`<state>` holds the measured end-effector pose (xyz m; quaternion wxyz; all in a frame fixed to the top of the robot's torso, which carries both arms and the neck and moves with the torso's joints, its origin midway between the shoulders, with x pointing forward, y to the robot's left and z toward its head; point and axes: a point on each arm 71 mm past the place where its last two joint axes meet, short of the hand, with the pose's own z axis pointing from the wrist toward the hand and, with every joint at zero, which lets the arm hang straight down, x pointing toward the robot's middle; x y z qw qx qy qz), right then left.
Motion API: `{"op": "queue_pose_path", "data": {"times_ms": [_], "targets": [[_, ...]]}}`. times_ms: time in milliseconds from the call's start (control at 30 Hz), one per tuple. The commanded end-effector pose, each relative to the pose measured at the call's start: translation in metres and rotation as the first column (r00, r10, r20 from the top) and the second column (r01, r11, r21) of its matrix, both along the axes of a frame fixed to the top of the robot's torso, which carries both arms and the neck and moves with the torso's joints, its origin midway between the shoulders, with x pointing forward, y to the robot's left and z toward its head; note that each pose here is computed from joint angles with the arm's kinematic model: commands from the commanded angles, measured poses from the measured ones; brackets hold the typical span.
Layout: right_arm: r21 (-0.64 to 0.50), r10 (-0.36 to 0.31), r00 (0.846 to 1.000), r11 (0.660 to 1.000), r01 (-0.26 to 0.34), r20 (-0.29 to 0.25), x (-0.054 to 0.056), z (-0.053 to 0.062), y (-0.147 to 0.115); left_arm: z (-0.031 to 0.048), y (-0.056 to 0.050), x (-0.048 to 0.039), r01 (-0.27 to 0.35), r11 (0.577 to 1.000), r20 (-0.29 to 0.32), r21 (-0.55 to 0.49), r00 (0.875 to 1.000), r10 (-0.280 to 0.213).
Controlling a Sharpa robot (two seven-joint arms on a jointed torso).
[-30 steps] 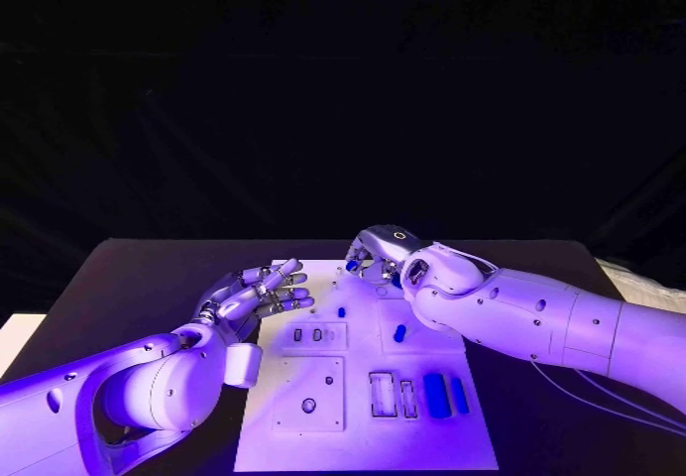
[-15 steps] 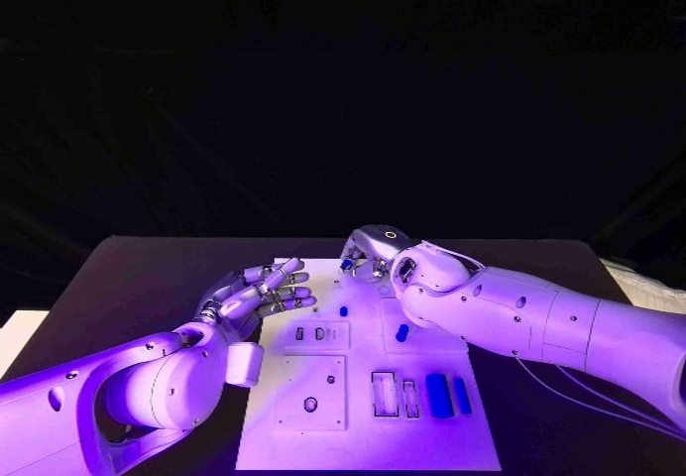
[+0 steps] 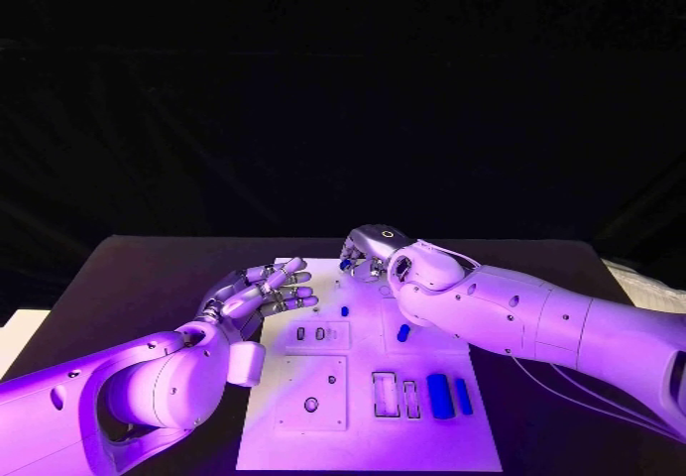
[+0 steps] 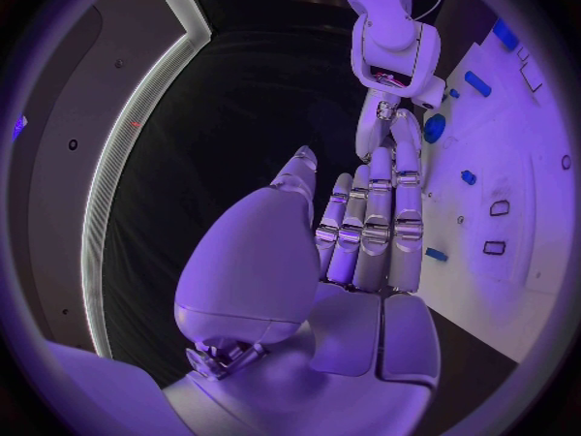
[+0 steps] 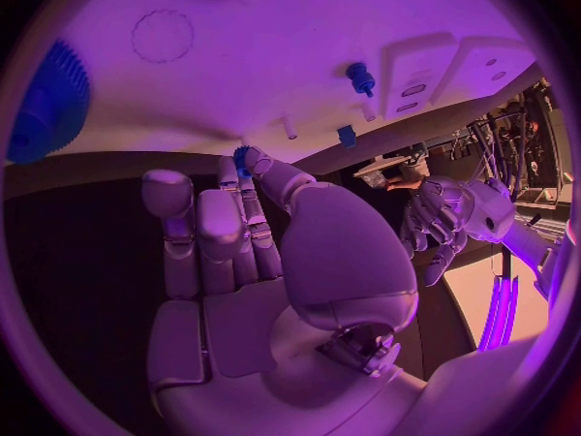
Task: Assemble the parts on the task board
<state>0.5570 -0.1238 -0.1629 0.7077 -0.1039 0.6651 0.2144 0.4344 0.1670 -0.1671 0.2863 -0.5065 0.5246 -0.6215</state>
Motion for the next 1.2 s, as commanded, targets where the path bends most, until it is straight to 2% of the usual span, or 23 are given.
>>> {"op": "queue_pose_path", "data": {"times_ms": [33, 433, 667, 833, 1067, 1133, 1200], "targets": [[-0.03, -0.006, 1.0, 1.0, 0.006, -0.016, 0.001, -0.004, 0.0, 0.0021, -0.003, -0.0008, 0.02, 1.0, 0.008, -0.013, 1.0, -0.02], [-0.034, -0.004, 1.0, 0.999, 0.003, -0.027, 0.001, -0.005, 0.005, 0.0025, -0.003, -0.0008, 0.022, 1.0, 0.009, -0.013, 1.0, -0.022], [-0.007, -0.019, 1.0, 1.0, 0.018, -0.002, 0.002, -0.003, 0.002, 0.0029, -0.003, -0.0006, 0.022, 1.0, 0.009, -0.013, 1.0, -0.022], [0.023, -0.005, 1.0, 1.0, 0.005, 0.003, -0.003, 0.0, -0.004, 0.0026, -0.001, 0.0002, 0.019, 1.0, 0.008, -0.011, 1.0, -0.019], [0.085, -0.017, 1.0, 0.996, 0.018, -0.002, -0.013, 0.019, -0.033, 0.0024, 0.002, 0.0012, 0.015, 1.0, 0.01, -0.01, 1.0, -0.015], [0.104, -0.036, 0.999, 0.994, 0.038, -0.022, -0.015, 0.025, -0.048, 0.0023, 0.003, 0.0015, 0.012, 1.0, 0.011, -0.01, 1.0, -0.012], [0.127, -0.064, 0.996, 0.989, 0.072, -0.063, -0.018, 0.03, -0.063, 0.0023, 0.004, 0.0017, 0.011, 1.0, 0.011, -0.009, 1.0, -0.01]]}}
